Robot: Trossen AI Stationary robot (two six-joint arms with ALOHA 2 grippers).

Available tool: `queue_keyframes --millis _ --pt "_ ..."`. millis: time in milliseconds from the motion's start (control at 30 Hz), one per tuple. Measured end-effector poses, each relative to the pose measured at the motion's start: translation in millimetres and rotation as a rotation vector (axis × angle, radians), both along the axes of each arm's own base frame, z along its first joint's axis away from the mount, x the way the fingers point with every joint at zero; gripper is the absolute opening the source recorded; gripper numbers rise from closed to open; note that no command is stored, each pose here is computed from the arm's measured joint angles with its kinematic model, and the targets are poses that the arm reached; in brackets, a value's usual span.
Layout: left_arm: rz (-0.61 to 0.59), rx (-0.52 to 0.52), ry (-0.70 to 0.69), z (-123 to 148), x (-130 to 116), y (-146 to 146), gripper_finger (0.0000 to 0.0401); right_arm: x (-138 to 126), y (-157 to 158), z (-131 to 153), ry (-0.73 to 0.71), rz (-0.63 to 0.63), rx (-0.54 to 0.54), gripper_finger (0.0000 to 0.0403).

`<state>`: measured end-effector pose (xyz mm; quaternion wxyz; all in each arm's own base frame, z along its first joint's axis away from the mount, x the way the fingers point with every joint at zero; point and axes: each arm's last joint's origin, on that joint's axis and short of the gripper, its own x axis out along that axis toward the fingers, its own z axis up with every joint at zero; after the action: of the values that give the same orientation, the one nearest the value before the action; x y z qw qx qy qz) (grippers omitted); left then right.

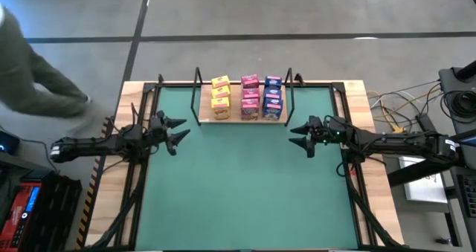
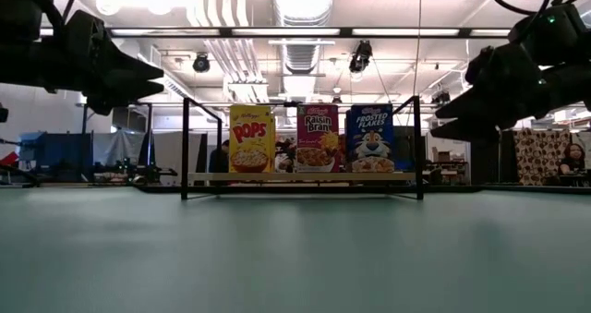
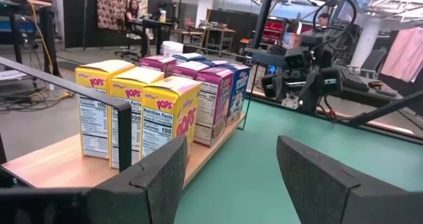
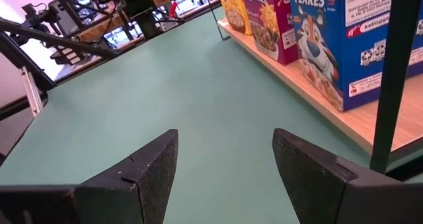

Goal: Stack cereal on shelf
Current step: Return to Home Position

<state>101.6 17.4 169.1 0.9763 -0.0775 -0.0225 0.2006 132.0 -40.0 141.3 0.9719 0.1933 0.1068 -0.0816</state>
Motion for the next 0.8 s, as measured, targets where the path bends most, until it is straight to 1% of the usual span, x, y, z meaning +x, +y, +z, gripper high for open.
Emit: queue_keyframes --millis 133,233,800 --pt "0.000 -0.008 0.001 -0.2 0.0 0.0 0.0217 -0.1 0.0 0.3 -0.002 0.000 -0.004 0.0235" --pt "0.000 -0.009 -0.003 1.9 -0.1 0.0 0.0217 -0.1 -0.1 -0.4 0.001 -0.005 0.016 0.0235" --pt "-0.001 -0.009 -0.004 2.6 0.0 0.0 0.0217 0.0 -0.1 -0.8 0.005 -0.005 0.017 0.0235"
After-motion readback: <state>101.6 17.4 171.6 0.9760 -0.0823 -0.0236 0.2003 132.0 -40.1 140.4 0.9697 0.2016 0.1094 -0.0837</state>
